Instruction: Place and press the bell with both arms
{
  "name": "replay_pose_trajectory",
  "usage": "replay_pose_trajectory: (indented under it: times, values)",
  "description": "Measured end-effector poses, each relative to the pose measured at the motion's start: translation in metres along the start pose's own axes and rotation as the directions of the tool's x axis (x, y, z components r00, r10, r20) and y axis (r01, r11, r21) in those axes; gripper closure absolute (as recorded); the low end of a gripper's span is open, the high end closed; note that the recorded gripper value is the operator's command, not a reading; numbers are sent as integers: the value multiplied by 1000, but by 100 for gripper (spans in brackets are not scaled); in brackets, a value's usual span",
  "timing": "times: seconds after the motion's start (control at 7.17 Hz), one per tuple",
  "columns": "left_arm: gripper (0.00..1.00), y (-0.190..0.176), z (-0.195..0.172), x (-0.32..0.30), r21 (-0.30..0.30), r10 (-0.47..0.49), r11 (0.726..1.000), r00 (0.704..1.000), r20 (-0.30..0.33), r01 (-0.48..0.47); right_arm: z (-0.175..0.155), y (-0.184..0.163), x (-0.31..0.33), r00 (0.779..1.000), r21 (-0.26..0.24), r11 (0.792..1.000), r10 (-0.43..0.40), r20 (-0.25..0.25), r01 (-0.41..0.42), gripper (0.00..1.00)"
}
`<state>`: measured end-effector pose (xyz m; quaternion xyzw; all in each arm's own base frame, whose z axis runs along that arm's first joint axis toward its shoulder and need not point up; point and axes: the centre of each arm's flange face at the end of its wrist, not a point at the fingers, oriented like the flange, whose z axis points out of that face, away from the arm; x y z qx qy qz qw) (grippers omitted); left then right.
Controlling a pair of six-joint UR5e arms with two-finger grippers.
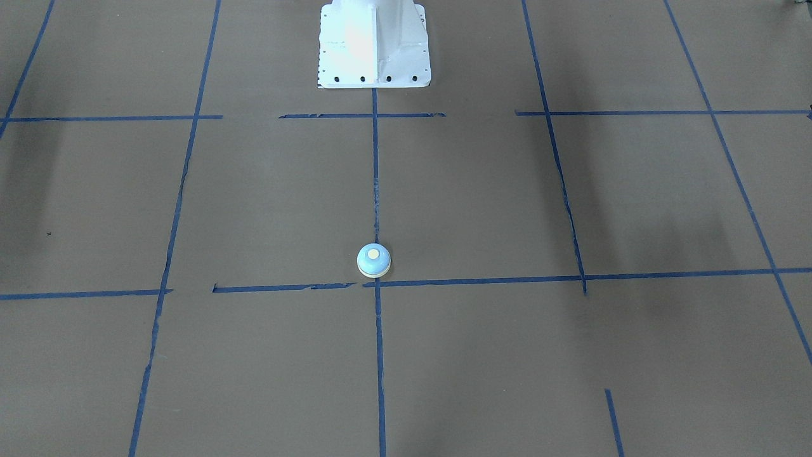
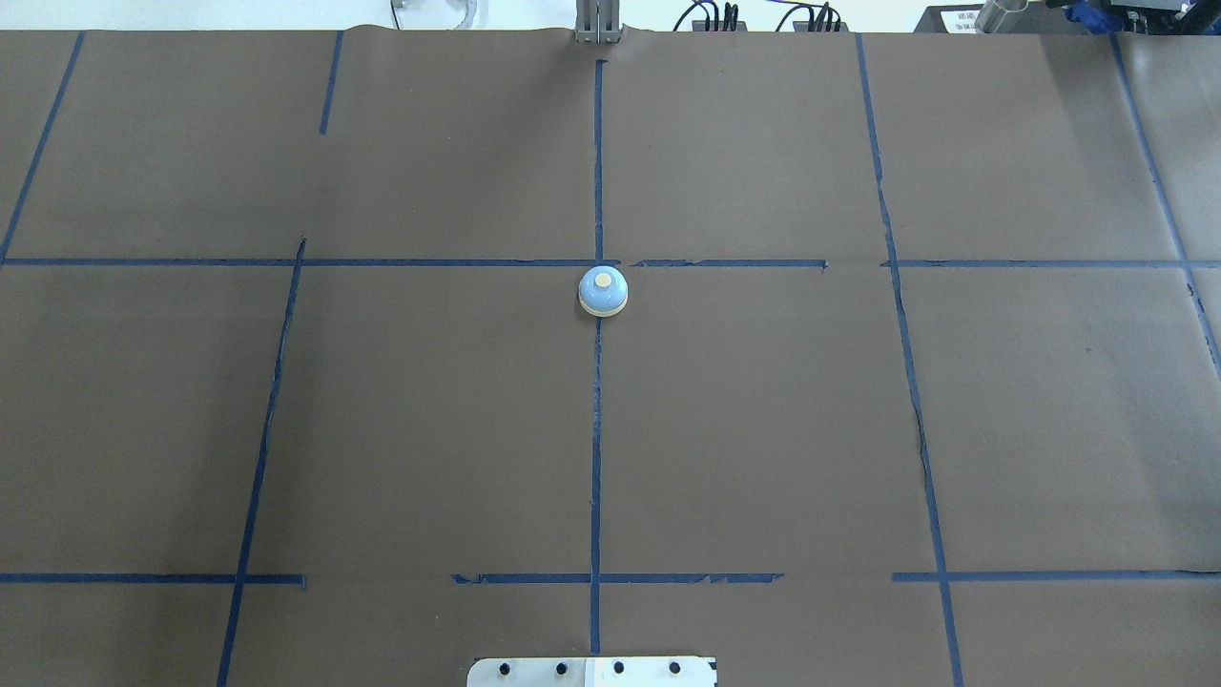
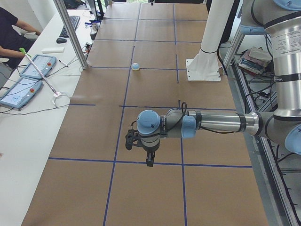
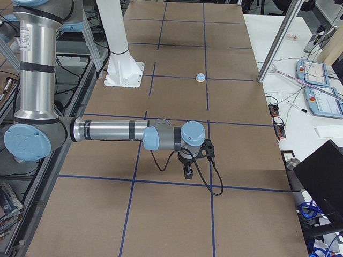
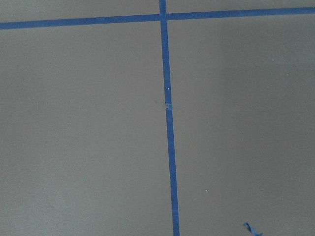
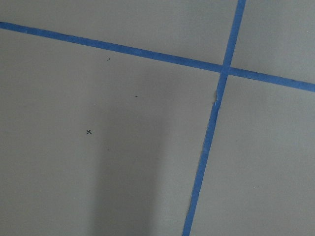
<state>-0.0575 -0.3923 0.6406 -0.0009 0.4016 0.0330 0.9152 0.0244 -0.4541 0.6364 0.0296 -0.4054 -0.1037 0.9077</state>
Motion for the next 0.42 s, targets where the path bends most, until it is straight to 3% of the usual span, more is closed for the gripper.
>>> replay_pose_trajectory:
  times: [0.42]
  values:
    - [0,-2,-1,1,2,3,1000,1000,1,-3,2,3,2,1000,-4,1000,6,-2,-6,0]
